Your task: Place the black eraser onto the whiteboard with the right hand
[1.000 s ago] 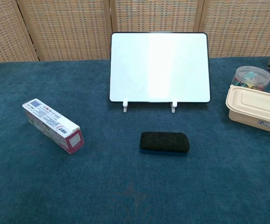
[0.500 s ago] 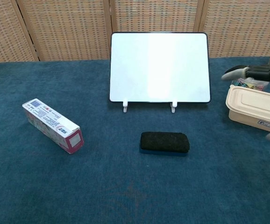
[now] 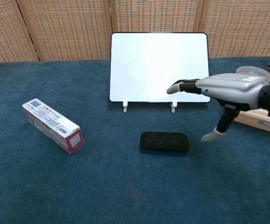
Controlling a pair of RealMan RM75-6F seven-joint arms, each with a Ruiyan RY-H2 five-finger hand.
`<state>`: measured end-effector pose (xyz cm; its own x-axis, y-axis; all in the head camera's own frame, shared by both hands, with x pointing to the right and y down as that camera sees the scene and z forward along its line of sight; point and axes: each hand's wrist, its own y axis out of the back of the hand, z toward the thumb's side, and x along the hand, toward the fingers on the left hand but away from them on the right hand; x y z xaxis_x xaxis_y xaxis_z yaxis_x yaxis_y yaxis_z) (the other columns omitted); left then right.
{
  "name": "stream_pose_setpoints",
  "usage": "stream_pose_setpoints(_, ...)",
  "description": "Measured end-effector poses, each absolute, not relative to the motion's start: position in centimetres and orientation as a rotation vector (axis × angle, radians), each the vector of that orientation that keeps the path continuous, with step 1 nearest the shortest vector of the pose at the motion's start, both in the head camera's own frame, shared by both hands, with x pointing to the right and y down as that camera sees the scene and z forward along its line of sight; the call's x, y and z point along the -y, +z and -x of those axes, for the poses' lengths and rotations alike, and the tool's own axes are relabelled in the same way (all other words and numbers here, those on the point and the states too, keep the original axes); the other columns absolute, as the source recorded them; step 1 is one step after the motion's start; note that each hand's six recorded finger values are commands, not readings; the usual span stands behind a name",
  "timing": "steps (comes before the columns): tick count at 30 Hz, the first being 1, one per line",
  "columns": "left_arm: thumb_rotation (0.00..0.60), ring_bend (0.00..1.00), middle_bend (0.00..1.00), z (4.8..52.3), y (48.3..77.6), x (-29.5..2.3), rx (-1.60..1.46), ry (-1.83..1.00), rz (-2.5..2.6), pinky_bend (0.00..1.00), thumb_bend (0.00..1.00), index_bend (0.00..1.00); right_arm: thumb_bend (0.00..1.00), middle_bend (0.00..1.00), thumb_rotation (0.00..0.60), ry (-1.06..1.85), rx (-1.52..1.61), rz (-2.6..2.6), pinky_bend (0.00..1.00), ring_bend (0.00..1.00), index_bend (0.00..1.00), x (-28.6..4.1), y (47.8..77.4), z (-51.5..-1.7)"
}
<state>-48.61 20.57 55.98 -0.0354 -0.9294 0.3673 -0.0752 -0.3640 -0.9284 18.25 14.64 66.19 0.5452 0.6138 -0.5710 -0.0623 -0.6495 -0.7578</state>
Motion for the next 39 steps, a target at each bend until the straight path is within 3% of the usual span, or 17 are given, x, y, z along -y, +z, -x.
stream_pose_setpoints(6,0.6,0.0,0.0,48.9,56.4,-20.4,-1.095,-1.512,1.516,0.0,0.0,0.0,0.0,0.1,0.6,1.148,0.387,1.98,0.2,0.04,0.04,-15.3,68.0,-15.2)
stream_pose_setpoints(12,0.6,0.0,0.0,49.1,56.6,-20.2,-1.099,-1.519,1.517,0.0,0.0,0.0,0.0,0.18,0.6,1.172,0.348,1.967,0.29,0.15,0.09,-16.4,69.7,-12.4)
stream_pose_setpoints(23,0.6,0.0,0.0,49.4,56.7,-20.0,-1.112,-1.531,1.525,0.0,0.0,0.0,0.01,0.38,0.6,1.207,0.394,1.967,0.42,0.36,0.29,-16.3,71.1,-10.4)
stream_pose_setpoints(29,0.6,0.0,0.0,49.5,56.7,-20.0,-1.112,-1.533,1.528,0.0,0.0,0.0,0.2,0.55,0.6,1.183,0.423,1.936,0.55,0.52,0.46,-16.1,71.2,-9.9)
stream_pose_setpoints(39,0.6,0.0,0.0,49.5,56.8,-20.1,-1.109,-1.537,1.534,0.0,0.0,0.0,0.32,0.6,0.6,1.153,0.431,1.924,0.58,0.57,0.5,-16.4,71.2,-9.8)
